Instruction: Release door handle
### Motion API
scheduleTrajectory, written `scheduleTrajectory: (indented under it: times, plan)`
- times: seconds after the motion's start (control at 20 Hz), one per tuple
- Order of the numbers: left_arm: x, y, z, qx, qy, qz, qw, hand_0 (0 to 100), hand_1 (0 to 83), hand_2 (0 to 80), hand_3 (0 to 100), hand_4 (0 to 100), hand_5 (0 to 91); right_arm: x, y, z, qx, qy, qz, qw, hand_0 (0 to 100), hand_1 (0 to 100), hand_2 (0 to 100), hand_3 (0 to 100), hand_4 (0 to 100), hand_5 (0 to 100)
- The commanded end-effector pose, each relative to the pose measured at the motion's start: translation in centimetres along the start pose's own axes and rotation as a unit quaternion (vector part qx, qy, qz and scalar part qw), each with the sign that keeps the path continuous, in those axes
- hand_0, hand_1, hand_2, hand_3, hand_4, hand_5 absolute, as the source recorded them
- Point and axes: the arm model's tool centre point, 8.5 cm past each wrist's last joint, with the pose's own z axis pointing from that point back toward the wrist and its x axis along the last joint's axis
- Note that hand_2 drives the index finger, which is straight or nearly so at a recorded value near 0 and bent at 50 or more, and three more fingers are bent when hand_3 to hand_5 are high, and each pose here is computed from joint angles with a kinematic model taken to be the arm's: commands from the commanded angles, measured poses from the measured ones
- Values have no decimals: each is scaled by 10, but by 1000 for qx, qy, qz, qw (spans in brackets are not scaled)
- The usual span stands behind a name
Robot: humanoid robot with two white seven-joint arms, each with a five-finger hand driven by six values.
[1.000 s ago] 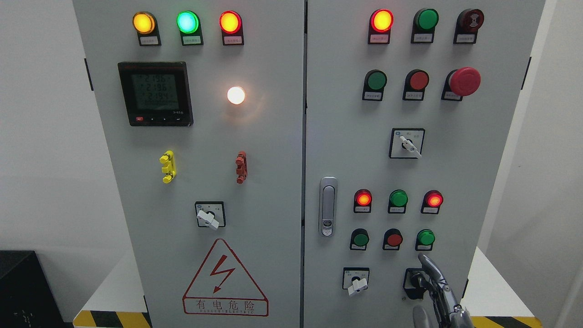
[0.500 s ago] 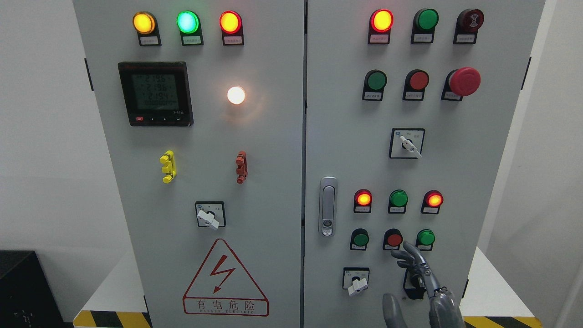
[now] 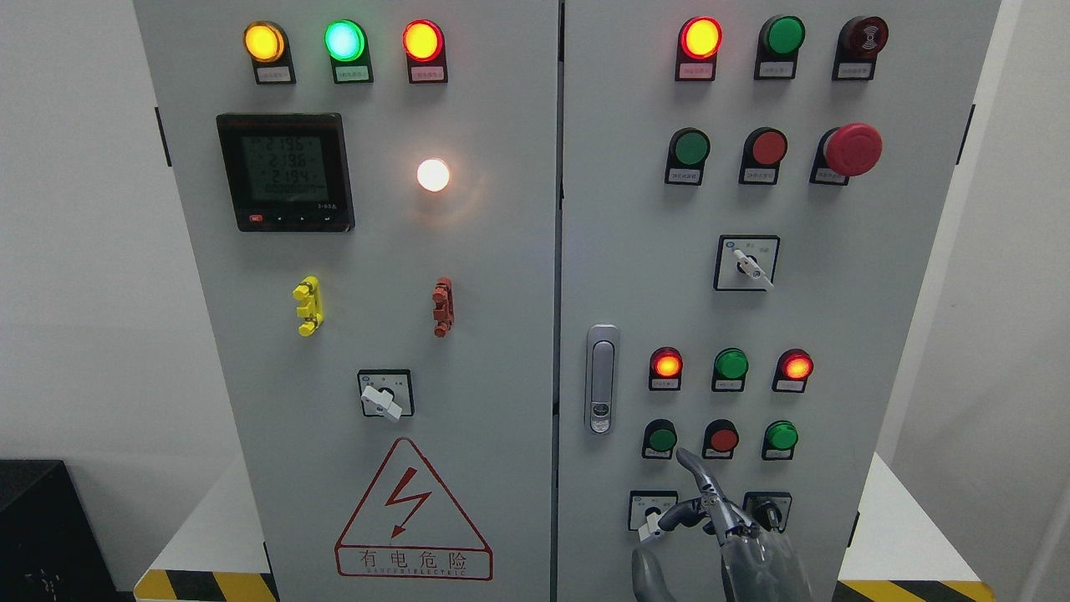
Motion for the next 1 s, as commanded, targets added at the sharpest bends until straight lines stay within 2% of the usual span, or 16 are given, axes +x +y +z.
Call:
scheduleTrajectory:
  times: [0.0,0.3,0.6,0.95]
  plan:
    - [0,0,0,-1,0,0,1000,0,0,44,105,5,0,32,22,-16,26,-46,51,997,470,266,0,628,636,623]
    - [0,0,0,-1,0,0,1000,0,0,44,106,5,0,31,31,-21,34,-20,102,994,471,264,0,642,642,631]
    - [0,0,0,-1,0,0,1000,0,0,43,105,5,0,39,39,-33,36,-32,133,990,476,260,0,644,645,636]
    - [0,1,0,0,0,0,1000,0,0,43,106,5,0,34,44,-61,32,-18,157,987,476,257,0,649,648,637]
